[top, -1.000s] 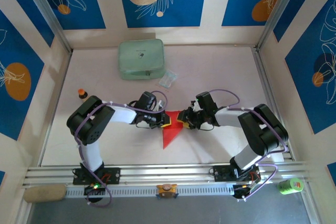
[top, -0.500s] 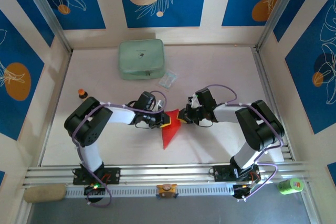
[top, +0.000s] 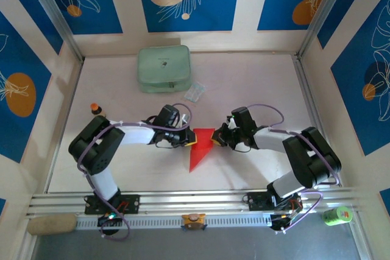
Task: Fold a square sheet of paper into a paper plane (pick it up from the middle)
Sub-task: Fold the wing for the fifth time at the center of the table.
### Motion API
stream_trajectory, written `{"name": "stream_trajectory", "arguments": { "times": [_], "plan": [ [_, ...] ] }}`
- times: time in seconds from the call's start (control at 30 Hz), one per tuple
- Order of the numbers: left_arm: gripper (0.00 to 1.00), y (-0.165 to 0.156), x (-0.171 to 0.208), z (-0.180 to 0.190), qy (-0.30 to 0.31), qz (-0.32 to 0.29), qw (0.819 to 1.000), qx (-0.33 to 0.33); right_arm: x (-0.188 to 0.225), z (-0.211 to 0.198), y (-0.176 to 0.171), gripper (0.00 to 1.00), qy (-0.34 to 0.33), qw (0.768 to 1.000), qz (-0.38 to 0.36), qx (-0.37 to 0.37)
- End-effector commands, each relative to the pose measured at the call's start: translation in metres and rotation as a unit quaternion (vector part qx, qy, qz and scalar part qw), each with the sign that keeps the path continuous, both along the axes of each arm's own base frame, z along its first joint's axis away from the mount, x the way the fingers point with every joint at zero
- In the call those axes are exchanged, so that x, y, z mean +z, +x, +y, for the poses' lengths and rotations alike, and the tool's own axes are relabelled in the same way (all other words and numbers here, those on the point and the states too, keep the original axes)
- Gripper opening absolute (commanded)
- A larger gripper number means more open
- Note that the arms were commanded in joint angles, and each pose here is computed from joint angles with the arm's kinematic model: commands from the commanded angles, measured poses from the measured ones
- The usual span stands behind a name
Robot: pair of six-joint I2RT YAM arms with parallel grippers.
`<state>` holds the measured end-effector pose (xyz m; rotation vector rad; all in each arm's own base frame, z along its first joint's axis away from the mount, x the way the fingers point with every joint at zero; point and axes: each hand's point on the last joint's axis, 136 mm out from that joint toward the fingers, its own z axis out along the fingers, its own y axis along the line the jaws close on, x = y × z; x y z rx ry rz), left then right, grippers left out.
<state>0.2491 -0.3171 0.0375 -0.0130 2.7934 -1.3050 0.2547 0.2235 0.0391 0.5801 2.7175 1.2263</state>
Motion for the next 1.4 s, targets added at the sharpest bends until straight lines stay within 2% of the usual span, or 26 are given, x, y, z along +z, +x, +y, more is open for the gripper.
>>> {"name": "stream_trajectory", "arguments": {
  "times": [0.0,0.13,0.37,0.77,0.9,0.97,1.03,1.17,1.27,1.37],
  "plan": [
    [0.07,-0.001,-0.011,-0.001,0.002,0.017,1.000,-0.005,0.001,-0.002,-0.008,0.06,0.000,1.000,0.013,-0.005],
    [0.02,-0.004,-0.021,-0.001,0.005,0.028,1.000,-0.013,0.005,0.006,-0.009,0.13,0.019,0.999,0.005,0.028],
    [0.01,-0.008,-0.030,0.000,0.010,0.037,0.999,-0.016,0.003,0.010,-0.005,0.22,0.031,0.998,0.002,0.059],
    [0.02,-0.007,-0.028,0.000,0.010,0.033,0.999,-0.018,-0.002,0.008,0.000,0.23,0.033,0.996,-0.001,0.081],
    [0.02,-0.007,-0.027,-0.001,0.007,0.031,0.999,-0.020,-0.003,0.009,0.000,0.16,0.038,0.996,0.001,0.086],
    [0.05,-0.005,-0.020,-0.004,-0.004,0.022,1.000,-0.022,-0.004,0.007,0.000,0.10,0.034,0.996,0.005,0.080],
    [0.08,-0.002,-0.011,-0.005,-0.009,0.007,1.000,-0.023,-0.004,0.004,0.001,0.08,0.031,0.997,0.006,0.072],
    [0.24,0.005,0.016,0.000,0.004,-0.049,0.998,-0.027,-0.001,0.002,0.003,0.03,0.033,0.998,0.020,0.042],
    [0.33,0.004,0.029,0.008,0.048,-0.105,0.992,-0.048,-0.002,-0.005,0.005,0.02,0.024,0.998,0.049,-0.008],
    [0.36,-0.008,0.034,0.013,0.099,-0.160,0.978,-0.090,0.001,-0.005,0.009,0.01,0.036,0.997,0.059,-0.038]
  ]
}}
